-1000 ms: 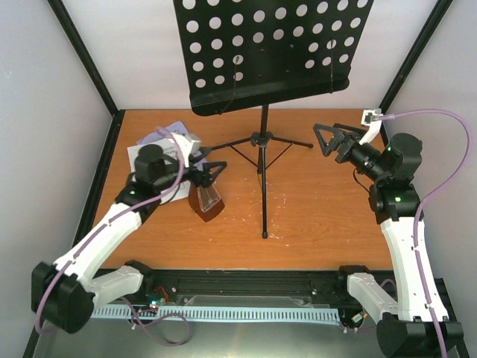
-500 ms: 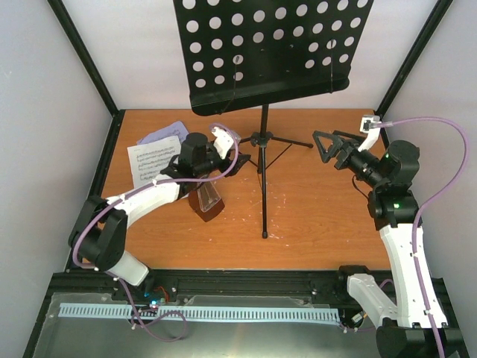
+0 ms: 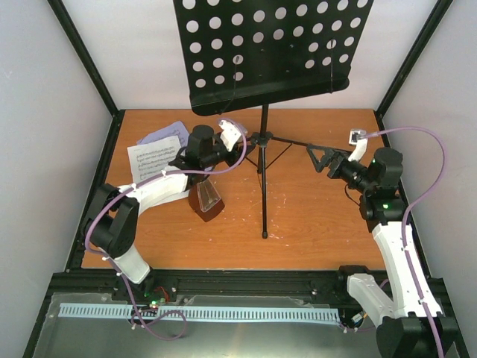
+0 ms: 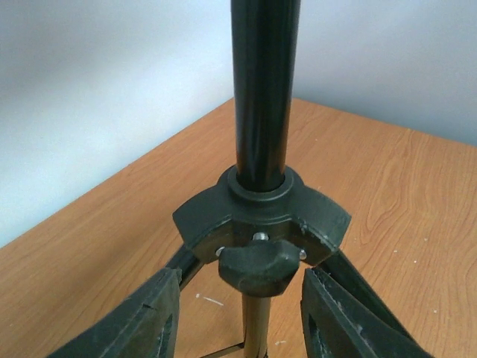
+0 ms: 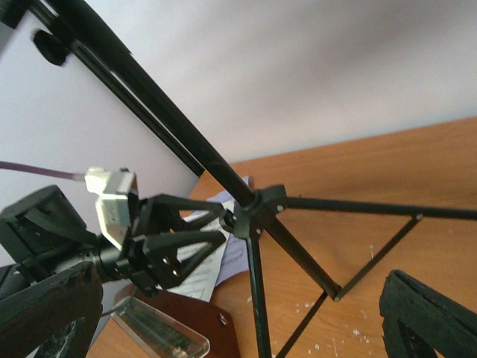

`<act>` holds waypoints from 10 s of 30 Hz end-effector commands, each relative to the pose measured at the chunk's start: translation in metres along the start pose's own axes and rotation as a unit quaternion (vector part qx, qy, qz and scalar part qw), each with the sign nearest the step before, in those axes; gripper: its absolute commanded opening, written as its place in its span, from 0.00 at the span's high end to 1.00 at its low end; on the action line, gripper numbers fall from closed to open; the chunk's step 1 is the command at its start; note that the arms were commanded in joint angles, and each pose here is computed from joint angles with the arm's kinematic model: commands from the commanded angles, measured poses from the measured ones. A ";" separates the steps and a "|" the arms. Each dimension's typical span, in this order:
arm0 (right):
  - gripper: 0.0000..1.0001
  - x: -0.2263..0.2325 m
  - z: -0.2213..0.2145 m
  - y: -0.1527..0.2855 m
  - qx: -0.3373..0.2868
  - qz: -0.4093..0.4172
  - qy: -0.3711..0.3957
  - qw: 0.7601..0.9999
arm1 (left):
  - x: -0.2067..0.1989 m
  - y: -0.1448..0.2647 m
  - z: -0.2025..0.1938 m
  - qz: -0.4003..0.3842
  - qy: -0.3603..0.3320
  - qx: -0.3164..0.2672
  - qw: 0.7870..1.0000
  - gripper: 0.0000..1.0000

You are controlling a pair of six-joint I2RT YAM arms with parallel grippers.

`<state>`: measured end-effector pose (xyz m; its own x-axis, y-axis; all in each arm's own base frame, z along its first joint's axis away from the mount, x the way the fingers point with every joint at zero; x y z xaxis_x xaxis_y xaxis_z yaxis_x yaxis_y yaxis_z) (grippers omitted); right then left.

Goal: Pack up the instrument practice props

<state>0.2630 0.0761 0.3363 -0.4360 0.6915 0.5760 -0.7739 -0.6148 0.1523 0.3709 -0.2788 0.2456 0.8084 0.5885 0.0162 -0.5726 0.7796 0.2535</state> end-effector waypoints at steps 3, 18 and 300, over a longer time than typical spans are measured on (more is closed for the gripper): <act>0.00 -0.005 -0.010 -0.003 0.012 0.005 -0.009 1.000 | -0.004 -0.008 0.021 -0.027 -0.027 -0.031 0.999 0.57; 0.07 -0.036 -0.070 -0.027 0.103 0.017 -0.079 0.991 | -0.002 -0.022 0.020 -0.042 -0.017 -0.021 0.999 0.78; 0.78 -0.140 -0.135 -0.209 0.207 -0.185 -0.030 0.960 | -0.100 -0.041 -0.111 -0.033 0.393 0.245 0.886 0.44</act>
<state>0.3873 0.1547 0.0784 0.0476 0.8469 0.5295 -0.4328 -0.4603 0.7751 0.2859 -0.3567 0.1119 0.3458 0.6259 -0.6991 -0.1491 0.7722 0.6176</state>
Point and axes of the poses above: each gripper's point midway between its finger pads, its own y axis back along the fingers, its own x axis along the line the jaws close on, z = x × y, the point moved 5 cm from there along y, back along the fingers, and after that the axes turned 1 degree about y, right-handed, at the moved point
